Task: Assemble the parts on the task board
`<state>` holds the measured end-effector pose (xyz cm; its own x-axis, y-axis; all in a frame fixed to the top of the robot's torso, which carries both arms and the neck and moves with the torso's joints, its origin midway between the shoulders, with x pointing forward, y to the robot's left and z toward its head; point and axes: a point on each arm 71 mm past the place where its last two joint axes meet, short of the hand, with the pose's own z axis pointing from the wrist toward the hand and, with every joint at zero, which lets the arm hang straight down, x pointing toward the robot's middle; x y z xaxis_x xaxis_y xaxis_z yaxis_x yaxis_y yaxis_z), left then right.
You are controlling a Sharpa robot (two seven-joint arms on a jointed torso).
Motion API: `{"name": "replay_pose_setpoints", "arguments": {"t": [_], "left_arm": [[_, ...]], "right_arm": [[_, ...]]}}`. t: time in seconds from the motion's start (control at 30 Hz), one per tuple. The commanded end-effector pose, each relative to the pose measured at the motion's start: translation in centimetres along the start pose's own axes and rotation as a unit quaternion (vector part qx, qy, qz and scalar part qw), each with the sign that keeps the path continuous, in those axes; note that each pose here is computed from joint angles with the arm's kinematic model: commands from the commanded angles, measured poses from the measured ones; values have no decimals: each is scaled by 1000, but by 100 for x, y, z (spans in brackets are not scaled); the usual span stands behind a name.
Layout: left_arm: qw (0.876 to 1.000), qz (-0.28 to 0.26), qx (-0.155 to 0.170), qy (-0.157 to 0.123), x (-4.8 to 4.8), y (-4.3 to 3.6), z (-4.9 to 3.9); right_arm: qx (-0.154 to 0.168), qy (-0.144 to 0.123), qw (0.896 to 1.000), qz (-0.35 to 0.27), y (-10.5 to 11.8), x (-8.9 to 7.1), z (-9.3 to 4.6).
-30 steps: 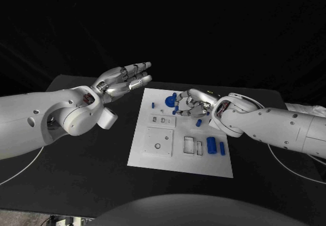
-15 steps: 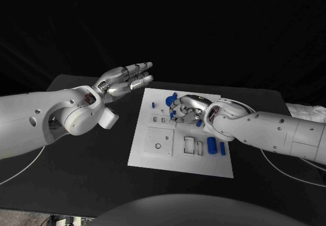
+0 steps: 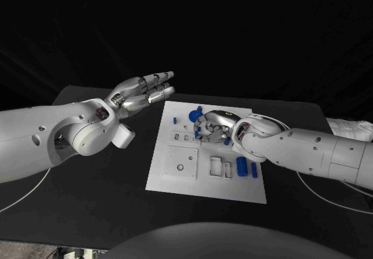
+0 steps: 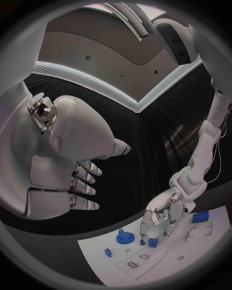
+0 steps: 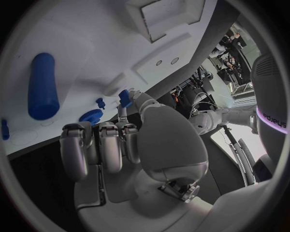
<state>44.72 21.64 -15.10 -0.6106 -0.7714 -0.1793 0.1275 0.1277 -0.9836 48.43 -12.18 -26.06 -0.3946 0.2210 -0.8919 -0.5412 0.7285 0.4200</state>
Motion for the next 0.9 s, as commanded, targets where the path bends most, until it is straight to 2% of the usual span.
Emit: {"name": "replay_pose_setpoints", "arguments": {"t": [0.03,0.9], "left_arm": [[1000,-3,3,11,28,-13,3],[1000,-4,-1,15,40,-11,0]], "right_arm": [[3,9,1000,-8,0,17,5],[14,20,1000,-11,-57,26,9]]}}
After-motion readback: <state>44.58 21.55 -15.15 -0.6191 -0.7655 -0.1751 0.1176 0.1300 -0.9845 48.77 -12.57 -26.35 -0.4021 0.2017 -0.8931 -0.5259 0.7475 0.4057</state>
